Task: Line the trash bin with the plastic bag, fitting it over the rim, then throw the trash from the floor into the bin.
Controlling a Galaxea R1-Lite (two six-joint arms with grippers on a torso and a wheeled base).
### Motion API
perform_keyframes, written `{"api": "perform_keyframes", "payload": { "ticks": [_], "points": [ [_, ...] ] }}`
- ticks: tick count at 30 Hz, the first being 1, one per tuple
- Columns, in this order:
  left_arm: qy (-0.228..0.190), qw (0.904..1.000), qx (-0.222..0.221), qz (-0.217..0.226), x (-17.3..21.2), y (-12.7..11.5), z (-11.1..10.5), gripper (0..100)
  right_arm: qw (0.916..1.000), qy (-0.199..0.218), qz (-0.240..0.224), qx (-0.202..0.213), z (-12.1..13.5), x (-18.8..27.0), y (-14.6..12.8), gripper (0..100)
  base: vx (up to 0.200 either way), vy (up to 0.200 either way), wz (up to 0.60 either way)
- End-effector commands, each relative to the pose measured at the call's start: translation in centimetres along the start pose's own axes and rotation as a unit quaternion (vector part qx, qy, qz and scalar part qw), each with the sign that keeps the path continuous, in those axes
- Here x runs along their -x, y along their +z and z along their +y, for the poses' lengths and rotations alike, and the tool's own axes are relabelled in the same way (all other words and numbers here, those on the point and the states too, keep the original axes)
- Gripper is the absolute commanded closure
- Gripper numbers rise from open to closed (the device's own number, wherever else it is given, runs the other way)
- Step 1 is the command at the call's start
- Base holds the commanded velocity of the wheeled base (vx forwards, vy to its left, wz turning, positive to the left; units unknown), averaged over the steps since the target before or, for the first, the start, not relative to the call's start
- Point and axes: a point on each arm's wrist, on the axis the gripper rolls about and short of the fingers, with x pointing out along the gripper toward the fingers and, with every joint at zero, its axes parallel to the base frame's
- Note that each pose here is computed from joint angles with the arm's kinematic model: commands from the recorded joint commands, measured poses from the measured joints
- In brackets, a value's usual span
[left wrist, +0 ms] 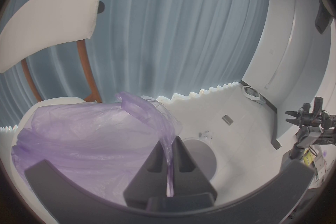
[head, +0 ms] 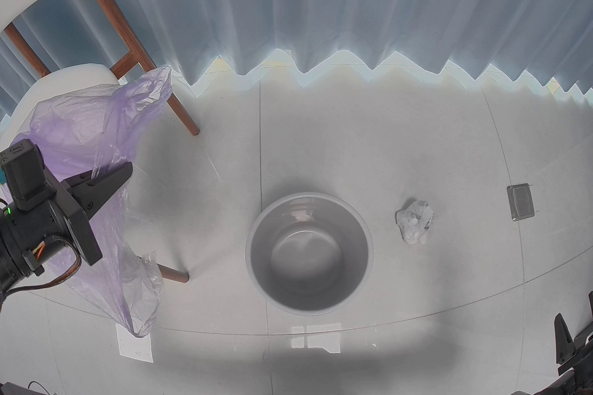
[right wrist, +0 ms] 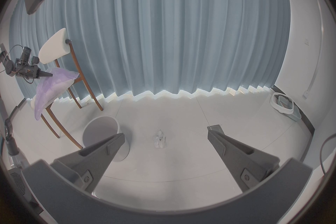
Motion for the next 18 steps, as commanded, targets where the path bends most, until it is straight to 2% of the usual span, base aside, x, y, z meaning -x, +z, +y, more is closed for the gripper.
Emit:
{"api": "perform_keyframes", "payload": {
  "ticks": [1,7,12,18],
  "points": [
    [-0.024,0.9997,0.0,-0.002,-0.1,0.1,-0.2,100,1.0,0.0,0.001,0.0,0.0,0.0,-0.5,0,0.0,0.0,0.0],
    [-0.053,0.9986,0.0,-0.008,-0.6,0.6,-0.2,100,1.0,0.0,0.001,0.0,0.0,0.0,-0.5,0,0.0,0.0,0.0],
    [-0.099,0.995,0.0,-0.009,-2.9,1.4,-0.4,100,1.0,0.0,0.001,0.002,0.0,0.0,-0.5,0,0.0,0.0,0.0],
    [-0.134,0.9908,-0.002,-0.02,-5.2,2.9,-1.2,100,1.0,0.0,0.001,0.002,0.0,0.0,-0.5,0,0.0,0.0,0.0]
  ]
}}
